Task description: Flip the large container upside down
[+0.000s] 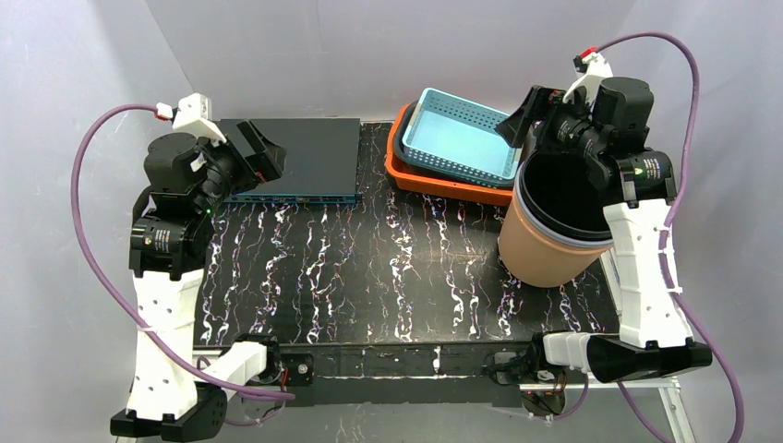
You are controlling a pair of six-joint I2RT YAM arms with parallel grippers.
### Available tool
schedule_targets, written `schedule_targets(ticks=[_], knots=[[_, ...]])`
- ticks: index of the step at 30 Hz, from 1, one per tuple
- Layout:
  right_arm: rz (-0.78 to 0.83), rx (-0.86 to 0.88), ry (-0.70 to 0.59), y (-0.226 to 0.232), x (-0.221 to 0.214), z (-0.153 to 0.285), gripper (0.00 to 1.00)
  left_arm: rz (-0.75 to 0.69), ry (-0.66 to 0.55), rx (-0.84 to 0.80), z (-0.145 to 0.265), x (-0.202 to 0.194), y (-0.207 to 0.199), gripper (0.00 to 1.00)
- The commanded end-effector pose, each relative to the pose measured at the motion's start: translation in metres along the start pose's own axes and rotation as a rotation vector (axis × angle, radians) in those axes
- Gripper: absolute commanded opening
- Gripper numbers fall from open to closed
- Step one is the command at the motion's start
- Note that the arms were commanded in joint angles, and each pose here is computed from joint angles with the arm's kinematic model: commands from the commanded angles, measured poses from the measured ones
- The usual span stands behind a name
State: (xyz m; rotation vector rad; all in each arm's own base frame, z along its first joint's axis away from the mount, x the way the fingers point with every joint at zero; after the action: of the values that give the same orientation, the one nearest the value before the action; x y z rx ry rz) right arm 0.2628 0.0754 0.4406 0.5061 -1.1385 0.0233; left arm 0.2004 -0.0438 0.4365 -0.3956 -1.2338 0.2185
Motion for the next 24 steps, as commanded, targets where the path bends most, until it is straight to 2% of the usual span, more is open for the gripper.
schedule_targets(ticks=[1,4,7,12,16,20,24], knots=[[0.080,0.202,0.009,0.016,-0.001,0.003,0.99,0.002,0.005,0.003,0.004,0.002,-0.001,0.98],[0.062,0.238,0.057,0.016,-0.008,-0.004,0.99,0.005,0.037,0.019,0.001,-0.002,0.001,0.98],[0.028,0.116,0.116,0.004,-0.008,-0.014,0.99,0.009,0.085,0.036,-0.004,-0.006,0.004,0.98],[0.011,0.192,0.300,0.011,-0.024,-0.033,0.99,0.023,0.163,0.022,-0.016,-0.017,0.004,0.98],[0.177,0.102,0.376,0.036,-0.050,-0.038,0.98,0.057,0.227,-0.011,-0.026,-0.026,0.002,0.98],[0.274,-0.036,0.485,0.032,-0.072,-0.042,0.99,0.075,0.274,-0.054,-0.031,-0.031,-0.001,0.98],[0.490,-0.291,0.490,0.032,-0.087,-0.040,0.99,0.075,0.268,-0.055,-0.031,-0.033,0.000,0.98]])
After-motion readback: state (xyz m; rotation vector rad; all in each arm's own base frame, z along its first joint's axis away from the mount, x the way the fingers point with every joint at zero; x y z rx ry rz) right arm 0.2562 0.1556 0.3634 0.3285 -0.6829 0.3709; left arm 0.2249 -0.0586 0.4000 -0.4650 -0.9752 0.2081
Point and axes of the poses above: each gripper's point midway between its finger pads, its own z axis back along the fingers, its own y axis along the line the jaws close on, x = y × z, the point moved 8 cm from there along z, back along the fingers
